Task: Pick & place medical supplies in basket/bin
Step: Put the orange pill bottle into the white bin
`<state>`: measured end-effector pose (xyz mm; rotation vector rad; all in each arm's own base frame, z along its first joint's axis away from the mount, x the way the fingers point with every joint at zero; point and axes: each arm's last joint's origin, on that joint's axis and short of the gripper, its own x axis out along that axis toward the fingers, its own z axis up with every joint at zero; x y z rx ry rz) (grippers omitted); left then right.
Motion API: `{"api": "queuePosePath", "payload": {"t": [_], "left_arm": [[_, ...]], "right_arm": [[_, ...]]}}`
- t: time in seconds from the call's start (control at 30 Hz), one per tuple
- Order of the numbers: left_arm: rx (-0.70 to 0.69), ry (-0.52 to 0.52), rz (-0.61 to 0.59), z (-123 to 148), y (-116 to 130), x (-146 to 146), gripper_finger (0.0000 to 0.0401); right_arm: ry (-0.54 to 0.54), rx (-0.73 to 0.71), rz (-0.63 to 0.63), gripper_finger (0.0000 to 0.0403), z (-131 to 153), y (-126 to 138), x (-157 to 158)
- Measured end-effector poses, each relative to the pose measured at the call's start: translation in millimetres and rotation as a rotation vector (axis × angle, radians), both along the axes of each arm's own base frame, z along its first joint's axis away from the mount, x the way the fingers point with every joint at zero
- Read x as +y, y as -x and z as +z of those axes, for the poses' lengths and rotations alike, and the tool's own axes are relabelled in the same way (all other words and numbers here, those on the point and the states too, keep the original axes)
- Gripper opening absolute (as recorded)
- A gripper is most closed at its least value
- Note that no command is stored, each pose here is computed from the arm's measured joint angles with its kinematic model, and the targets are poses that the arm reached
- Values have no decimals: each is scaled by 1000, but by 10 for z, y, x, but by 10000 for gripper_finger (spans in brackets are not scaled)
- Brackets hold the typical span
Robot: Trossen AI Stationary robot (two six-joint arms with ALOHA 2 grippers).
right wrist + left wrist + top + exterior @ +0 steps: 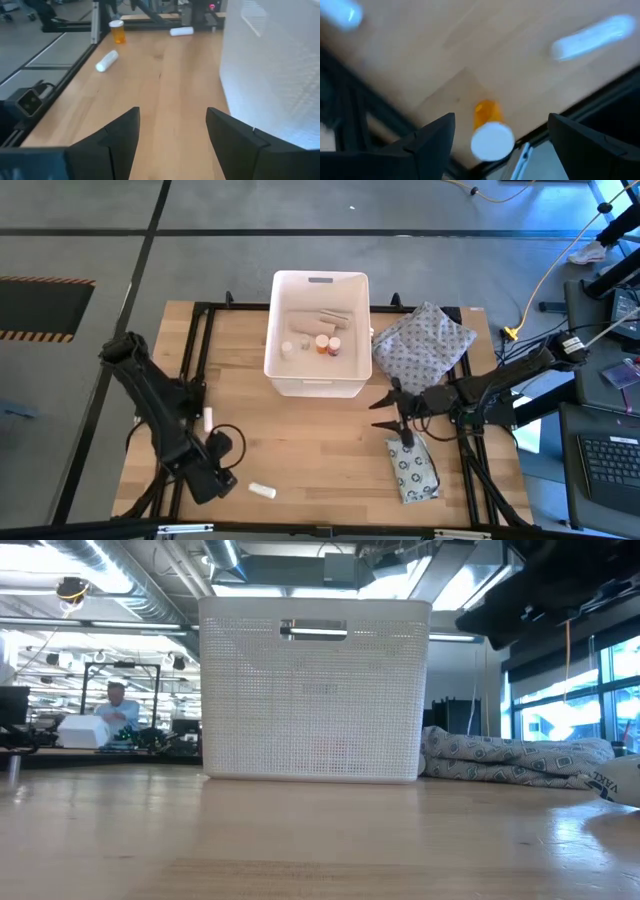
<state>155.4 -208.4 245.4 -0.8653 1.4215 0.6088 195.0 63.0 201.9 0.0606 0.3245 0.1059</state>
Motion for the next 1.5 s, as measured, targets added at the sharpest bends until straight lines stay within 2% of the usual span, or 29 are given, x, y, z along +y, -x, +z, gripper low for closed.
{"api": "queuePosePath", "payload": {"t": [0.07, 0.2, 0.33, 0.5, 0.83, 1.1, 1.33, 1.5], "left_arm": [[42, -9, 37, -17, -28, -84, 308], [38, -11, 100, 8, -40, -296, 308], [84, -36, 188, -76, 83, -462, 308], [99, -55, 233, -179, 239, -617, 308], [96, -95, 228, -285, 254, -674, 308], [11, -143, 166, -300, 233, -664, 308], [14, -144, 142, -306, 235, -662, 308], [86, -134, 148, -428, 272, -629, 308]], "right_arm": [[0, 1, -16, 230, -3, -8, -20], [-19, 3, -32, 230, -3, -14, -38], [-23, 3, -34, 230, -3, -14, -39], [-26, 3, -35, 230, -2, -14, -40], [-38, -30, -37, 229, 30, -24, -37], [-38, -31, -37, 229, 30, -24, -37], [-38, -30, -37, 229, 30, -24, -37], [-38, -30, -37, 229, 30, -24, -37]]}}
